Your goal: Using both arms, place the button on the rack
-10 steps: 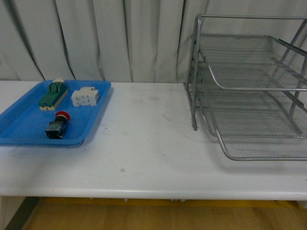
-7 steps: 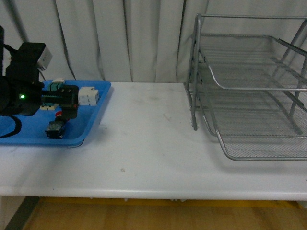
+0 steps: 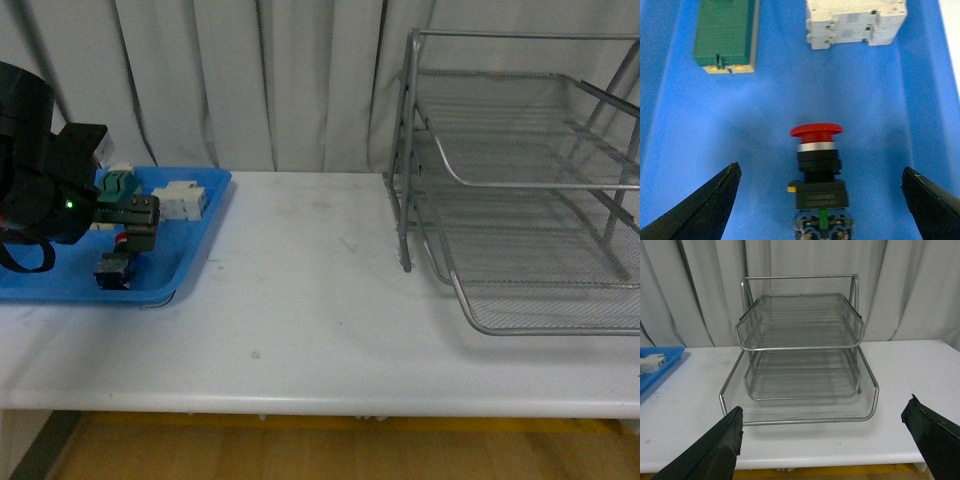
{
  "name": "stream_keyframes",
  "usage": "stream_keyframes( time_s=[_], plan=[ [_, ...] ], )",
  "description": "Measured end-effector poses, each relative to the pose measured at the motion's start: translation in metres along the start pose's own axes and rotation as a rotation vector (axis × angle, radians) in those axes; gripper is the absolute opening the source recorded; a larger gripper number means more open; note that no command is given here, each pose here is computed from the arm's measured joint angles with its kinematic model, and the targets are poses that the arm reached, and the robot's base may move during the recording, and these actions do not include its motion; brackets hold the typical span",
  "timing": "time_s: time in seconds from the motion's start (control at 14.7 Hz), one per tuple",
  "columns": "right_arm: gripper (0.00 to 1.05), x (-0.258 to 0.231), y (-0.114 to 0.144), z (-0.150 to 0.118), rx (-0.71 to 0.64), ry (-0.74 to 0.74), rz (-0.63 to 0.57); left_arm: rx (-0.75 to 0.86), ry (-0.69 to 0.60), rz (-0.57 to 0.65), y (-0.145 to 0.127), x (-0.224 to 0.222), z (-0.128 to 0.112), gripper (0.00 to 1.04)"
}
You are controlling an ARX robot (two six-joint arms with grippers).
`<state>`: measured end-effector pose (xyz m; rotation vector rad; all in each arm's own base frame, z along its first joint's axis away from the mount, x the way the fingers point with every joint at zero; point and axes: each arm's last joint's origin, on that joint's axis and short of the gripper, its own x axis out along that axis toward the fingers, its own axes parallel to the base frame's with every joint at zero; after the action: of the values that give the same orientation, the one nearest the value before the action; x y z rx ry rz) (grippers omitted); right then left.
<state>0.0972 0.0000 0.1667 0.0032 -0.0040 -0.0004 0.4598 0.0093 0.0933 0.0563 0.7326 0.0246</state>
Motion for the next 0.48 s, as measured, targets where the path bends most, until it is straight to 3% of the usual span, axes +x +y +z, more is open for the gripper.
stream_keyframes(
  time_s=[0.2, 0.48],
  plan=[
    [0.98, 0.000, 0.000, 0.000, 0.000, 0.000, 0.000, -0.039, 0.061, -0.002, 0.007, 0.000, 0.003, 0.98],
    [0.98, 0.000, 0.000, 0.000, 0.000, 0.000, 0.000, -0.057, 0.179, -0.028, 0.005, 0.016, -0.016, 0.98]
  ],
)
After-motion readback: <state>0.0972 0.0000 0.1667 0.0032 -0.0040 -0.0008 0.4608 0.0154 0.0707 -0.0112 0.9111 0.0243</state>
